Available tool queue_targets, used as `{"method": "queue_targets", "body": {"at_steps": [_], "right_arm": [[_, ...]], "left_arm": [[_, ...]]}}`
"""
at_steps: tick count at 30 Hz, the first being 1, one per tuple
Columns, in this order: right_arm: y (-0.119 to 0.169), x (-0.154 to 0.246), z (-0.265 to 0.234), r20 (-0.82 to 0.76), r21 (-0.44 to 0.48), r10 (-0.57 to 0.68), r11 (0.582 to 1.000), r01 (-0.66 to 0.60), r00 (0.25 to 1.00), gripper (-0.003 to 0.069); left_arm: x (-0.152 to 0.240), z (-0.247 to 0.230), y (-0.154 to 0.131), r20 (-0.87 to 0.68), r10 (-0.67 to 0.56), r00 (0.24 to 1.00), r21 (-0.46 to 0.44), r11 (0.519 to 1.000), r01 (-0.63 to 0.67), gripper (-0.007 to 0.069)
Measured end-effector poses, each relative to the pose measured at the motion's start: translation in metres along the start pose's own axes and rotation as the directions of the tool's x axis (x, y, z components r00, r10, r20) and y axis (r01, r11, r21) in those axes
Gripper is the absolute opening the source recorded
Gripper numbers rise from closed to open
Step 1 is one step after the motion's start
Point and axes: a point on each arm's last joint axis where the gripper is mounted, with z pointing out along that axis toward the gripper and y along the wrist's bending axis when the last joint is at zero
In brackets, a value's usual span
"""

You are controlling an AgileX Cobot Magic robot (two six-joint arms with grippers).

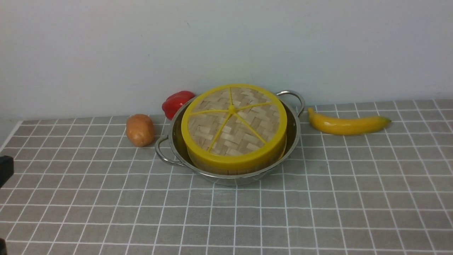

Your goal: Place the steamer in the pot on the grey tablecloth, and put the lid on the steamer.

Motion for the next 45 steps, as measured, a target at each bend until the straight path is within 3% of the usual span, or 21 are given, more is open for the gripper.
{"method": "queue_targets", "body": {"at_steps": [8,11,13,19,24,27,32,45], "right_arm": [[0.000,0.000,0.000,-0.001,0.000,0.000,1.000,0.000,1.000,0.0190],[0.000,0.000,0.000,-0.001,0.000,0.000,1.000,0.000,1.000,0.0195],[0.000,0.000,0.000,-0.001,0.000,0.000,1.000,0.000,1.000,0.0199],[0.000,0.000,0.000,-0.001,0.000,0.000,1.000,0.000,1.000,0.0216],[0.000,0.000,0.000,-0.001,0.000,0.000,1.000,0.000,1.000,0.0227],[0.000,0.000,0.000,-0.001,0.000,0.000,1.000,0.000,1.000,0.0235],[0.000,0.000,0.000,-0.001,0.000,0.001,1.000,-0.001,1.000,0.0239],[0.000,0.000,0.000,-0.002,0.000,0.004,1.000,-0.004,1.000,0.0240]], "left_arm": [[0.000,-0.001,0.001,0.002,0.005,1.000,-0.004,1.000,-0.005,0.0149],[0.004,-0.008,0.005,0.018,0.005,1.000,-0.054,0.999,-0.004,0.0157],[0.019,-0.013,0.008,0.030,-0.017,0.999,-0.140,0.990,0.021,0.0160],[0.087,-0.004,-0.004,0.120,-0.047,0.992,-0.272,0.959,0.079,0.0172],[0.144,0.017,-0.021,0.173,-0.080,0.982,-0.276,0.953,0.126,0.0181],[0.155,0.023,-0.024,0.171,-0.106,0.980,-0.262,0.954,0.149,0.0181],[0.156,0.023,-0.025,0.191,-0.167,0.967,-0.247,0.946,0.212,0.0191],[0.157,0.023,-0.025,0.190,-0.176,0.966,-0.247,0.944,0.221,0.0211]]}}
